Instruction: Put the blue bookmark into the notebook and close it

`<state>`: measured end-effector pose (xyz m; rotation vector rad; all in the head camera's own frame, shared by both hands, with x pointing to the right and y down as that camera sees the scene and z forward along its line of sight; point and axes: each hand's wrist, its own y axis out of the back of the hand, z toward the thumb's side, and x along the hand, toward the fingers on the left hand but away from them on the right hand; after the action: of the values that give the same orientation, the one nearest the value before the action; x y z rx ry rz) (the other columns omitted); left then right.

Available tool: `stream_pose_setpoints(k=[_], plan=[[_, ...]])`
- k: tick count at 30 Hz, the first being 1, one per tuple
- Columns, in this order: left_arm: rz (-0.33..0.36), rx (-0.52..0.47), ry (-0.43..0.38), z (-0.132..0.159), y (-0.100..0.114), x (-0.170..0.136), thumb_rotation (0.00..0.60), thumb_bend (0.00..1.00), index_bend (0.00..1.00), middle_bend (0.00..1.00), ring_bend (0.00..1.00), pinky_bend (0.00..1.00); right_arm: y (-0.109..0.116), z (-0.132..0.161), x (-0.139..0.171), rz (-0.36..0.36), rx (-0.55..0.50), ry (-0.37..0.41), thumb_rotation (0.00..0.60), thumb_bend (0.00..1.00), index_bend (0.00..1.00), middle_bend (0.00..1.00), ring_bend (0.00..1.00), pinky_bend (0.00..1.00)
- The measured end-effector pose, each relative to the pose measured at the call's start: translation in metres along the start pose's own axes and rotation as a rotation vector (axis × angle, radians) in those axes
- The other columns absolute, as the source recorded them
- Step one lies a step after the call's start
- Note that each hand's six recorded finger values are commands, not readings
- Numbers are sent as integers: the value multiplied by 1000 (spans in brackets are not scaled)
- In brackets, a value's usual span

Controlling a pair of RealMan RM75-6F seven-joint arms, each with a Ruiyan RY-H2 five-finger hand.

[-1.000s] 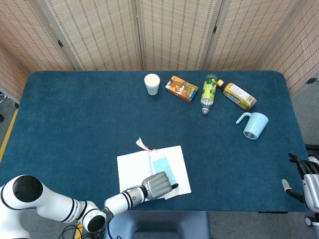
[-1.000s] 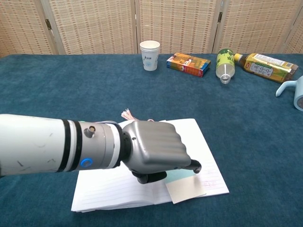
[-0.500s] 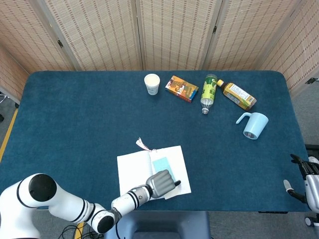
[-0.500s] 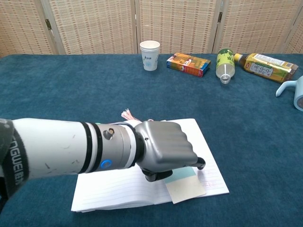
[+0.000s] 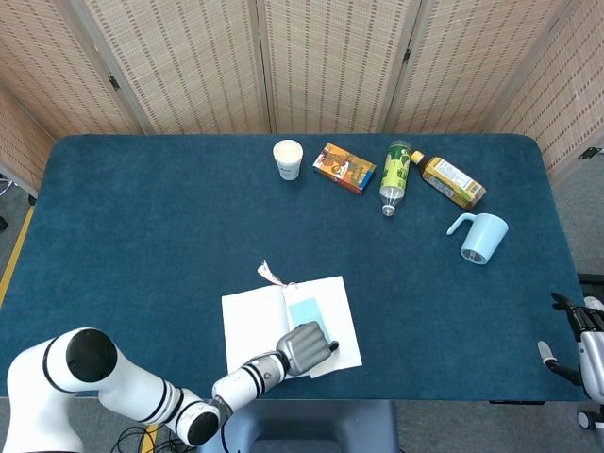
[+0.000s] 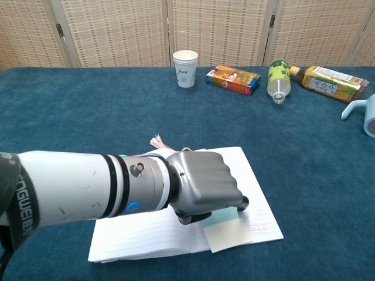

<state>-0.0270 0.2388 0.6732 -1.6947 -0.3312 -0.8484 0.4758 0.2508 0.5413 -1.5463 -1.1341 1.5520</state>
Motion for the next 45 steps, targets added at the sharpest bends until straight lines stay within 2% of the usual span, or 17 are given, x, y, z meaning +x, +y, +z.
stream_pose_setpoints(k=[31,39,45], plan=[[-3,11,7,-1,-8,-17,600,641,239,876,849,967,1,2,1,-5,-4,9,600,255,169,286,268,232],[12,-25,6,-2,-3,-21,600,641,225,876,846,966,2,2,3,-10,-5,10,600,255,169,286,268,232],[28,-57,38,-17,1,-26,600,641,222,876,843,965,3,2,3,-11,-5,14,600,255,169,286,268,232]])
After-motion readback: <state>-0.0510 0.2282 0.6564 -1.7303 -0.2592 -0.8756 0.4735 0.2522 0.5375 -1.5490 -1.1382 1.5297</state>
